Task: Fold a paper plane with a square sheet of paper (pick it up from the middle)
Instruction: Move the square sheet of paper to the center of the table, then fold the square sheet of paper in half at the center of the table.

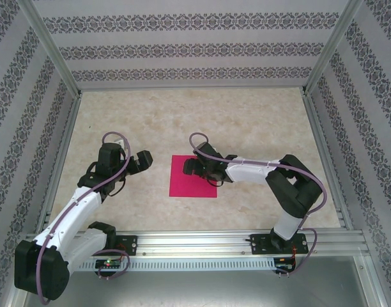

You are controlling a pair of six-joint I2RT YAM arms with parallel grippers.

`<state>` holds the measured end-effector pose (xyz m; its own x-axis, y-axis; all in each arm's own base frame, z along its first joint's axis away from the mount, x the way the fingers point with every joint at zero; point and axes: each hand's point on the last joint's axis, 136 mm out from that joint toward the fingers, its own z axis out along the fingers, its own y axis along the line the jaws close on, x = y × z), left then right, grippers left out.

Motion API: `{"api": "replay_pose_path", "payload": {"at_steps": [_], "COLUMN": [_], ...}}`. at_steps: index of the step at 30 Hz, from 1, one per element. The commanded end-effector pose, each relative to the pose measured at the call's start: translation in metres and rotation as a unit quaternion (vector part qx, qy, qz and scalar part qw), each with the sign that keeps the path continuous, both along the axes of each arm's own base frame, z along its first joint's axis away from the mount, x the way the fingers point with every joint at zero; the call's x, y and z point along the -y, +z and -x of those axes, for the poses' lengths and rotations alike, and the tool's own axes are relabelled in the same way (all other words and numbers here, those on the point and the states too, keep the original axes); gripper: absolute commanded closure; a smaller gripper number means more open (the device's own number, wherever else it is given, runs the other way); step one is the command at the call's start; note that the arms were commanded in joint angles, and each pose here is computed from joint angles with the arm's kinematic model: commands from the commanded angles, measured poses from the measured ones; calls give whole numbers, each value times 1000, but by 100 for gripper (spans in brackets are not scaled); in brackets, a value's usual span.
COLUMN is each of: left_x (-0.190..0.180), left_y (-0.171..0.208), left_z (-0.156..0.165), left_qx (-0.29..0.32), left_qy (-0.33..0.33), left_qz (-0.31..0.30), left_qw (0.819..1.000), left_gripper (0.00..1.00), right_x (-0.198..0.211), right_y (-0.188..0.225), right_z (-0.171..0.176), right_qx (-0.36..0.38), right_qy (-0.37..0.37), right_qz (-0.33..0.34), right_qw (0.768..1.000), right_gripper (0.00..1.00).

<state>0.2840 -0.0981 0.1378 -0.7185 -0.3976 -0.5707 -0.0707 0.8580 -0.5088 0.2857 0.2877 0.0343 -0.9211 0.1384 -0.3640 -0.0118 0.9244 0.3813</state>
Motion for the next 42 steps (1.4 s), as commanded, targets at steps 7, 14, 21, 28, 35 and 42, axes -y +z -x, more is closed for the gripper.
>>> {"api": "replay_pose_path", "payload": {"at_steps": [7,14,21,28,35,42], "left_x": [12,8,4,3,0,0], "left_y": [10,-1,-6,-10,-17,-18], "left_z": [-10,-5,-5,-8,-12,-16], "left_qx": [32,27,22,21,15,9], "left_qy": [-21,-20,-20,-19,-18,-21], "left_qz": [23,10,-9,-15,-32,-41], "left_qw": [999,999,1000,999,999,999], "left_gripper": [0,0,0,0,0,0], "right_x": [44,23,6,-3,-21,-19], "right_y": [98,59,37,30,15,-4], "right_z": [-12,5,12,10,7,6], "right_qx": [148,49,9,-9,-40,-68], "right_qy": [-22,-10,-6,-5,23,-12], "right_qz": [203,106,151,179,188,199], "right_qw": [968,993,989,984,981,977], "right_gripper": [2,2,2,3,5,3]}}
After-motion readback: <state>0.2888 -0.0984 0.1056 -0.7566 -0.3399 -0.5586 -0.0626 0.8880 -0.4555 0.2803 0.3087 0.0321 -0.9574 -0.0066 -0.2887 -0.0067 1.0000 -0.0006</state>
